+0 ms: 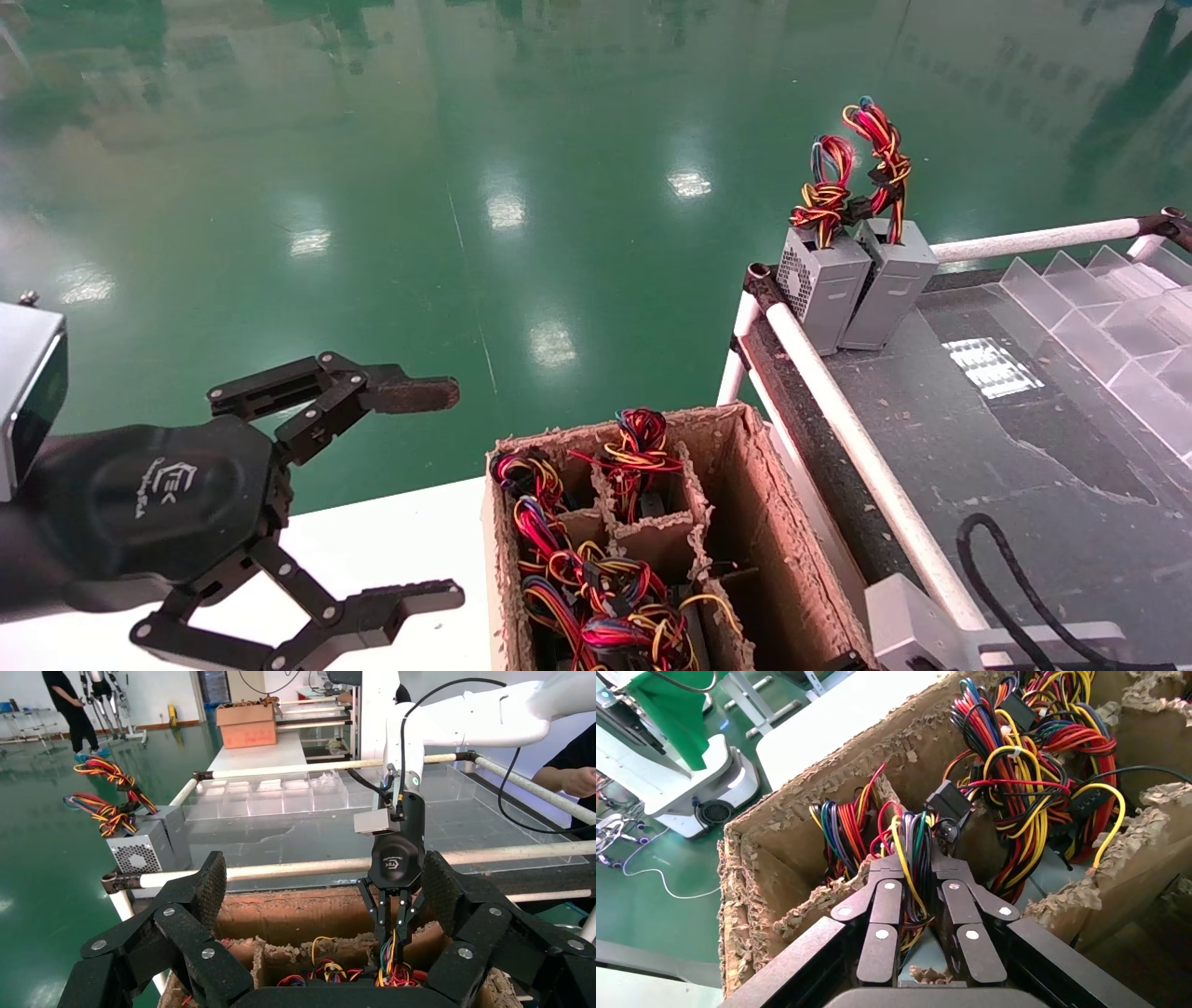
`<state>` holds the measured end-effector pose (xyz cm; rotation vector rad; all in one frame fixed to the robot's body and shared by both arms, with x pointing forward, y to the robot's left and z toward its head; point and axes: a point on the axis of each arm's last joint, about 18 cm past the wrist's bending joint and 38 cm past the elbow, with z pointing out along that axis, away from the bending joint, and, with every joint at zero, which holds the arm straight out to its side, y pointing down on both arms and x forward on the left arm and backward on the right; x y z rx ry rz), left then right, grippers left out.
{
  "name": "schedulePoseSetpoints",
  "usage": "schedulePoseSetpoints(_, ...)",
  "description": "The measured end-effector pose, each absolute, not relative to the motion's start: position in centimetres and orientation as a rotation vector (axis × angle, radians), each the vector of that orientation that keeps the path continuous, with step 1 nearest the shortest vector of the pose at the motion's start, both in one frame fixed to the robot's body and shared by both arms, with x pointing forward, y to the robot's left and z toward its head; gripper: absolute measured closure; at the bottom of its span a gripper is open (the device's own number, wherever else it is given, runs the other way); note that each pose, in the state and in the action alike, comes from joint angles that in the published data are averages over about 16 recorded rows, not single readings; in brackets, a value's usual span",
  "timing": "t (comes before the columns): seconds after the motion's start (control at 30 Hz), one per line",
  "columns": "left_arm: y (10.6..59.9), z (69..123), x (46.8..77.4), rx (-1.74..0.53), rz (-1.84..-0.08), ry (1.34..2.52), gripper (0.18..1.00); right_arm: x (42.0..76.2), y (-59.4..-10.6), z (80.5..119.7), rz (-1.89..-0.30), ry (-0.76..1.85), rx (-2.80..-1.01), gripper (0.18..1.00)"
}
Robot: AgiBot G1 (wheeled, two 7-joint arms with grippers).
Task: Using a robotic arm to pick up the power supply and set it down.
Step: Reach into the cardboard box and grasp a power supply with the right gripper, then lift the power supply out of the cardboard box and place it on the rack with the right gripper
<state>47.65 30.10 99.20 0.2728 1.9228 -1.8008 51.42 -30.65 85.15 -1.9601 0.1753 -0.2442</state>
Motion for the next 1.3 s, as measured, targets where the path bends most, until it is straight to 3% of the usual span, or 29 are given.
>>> schedulePoseSetpoints(0.5,30.1,99.2,47.7,0.273,-1.801,1.923,0.184,49.1,-31.6,91.3,-0.418,0.026,-1.834,0.943)
schedulePoseSetpoints(1.3,30.1,99.2,47.7,0.273,-1.801,1.923,0.184,43.2,-38.3,105.8,-0.994,-0.179,-1.642,0.943)
